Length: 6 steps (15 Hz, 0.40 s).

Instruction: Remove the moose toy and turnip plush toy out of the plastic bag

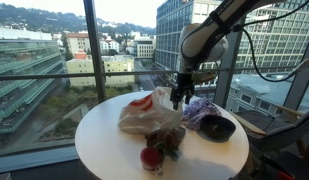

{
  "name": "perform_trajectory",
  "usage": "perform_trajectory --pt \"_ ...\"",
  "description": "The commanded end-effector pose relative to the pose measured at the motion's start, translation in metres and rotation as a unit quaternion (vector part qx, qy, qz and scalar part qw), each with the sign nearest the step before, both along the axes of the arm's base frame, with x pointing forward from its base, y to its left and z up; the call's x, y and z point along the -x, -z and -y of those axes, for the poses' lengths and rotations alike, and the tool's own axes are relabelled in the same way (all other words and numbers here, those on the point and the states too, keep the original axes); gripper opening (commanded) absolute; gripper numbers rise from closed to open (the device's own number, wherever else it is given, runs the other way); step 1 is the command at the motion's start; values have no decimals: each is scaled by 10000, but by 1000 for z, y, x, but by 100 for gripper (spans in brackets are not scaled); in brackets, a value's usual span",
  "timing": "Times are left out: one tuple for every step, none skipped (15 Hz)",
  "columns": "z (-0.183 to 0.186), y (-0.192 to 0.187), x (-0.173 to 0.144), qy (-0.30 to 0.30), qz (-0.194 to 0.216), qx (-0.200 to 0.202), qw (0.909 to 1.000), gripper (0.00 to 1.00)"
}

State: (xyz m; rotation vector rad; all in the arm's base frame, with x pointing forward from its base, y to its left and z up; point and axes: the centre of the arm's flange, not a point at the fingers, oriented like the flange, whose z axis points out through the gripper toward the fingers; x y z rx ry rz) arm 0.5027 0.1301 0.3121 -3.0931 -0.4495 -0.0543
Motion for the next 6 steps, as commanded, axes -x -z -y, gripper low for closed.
perform_trajectory --pt "18 -24 10 588 -150 85 9981 100" --pt "22 -26 12 681 -257 52 9973 100" --pt "26 -27 13 787 -314 46 9964 100" --pt "30 -25 15 859 -414 -56 9954 100" --pt "23 -15 7 645 -332 46 9974 100" --pt "26 -16 8 708 -387 18 9967 100"
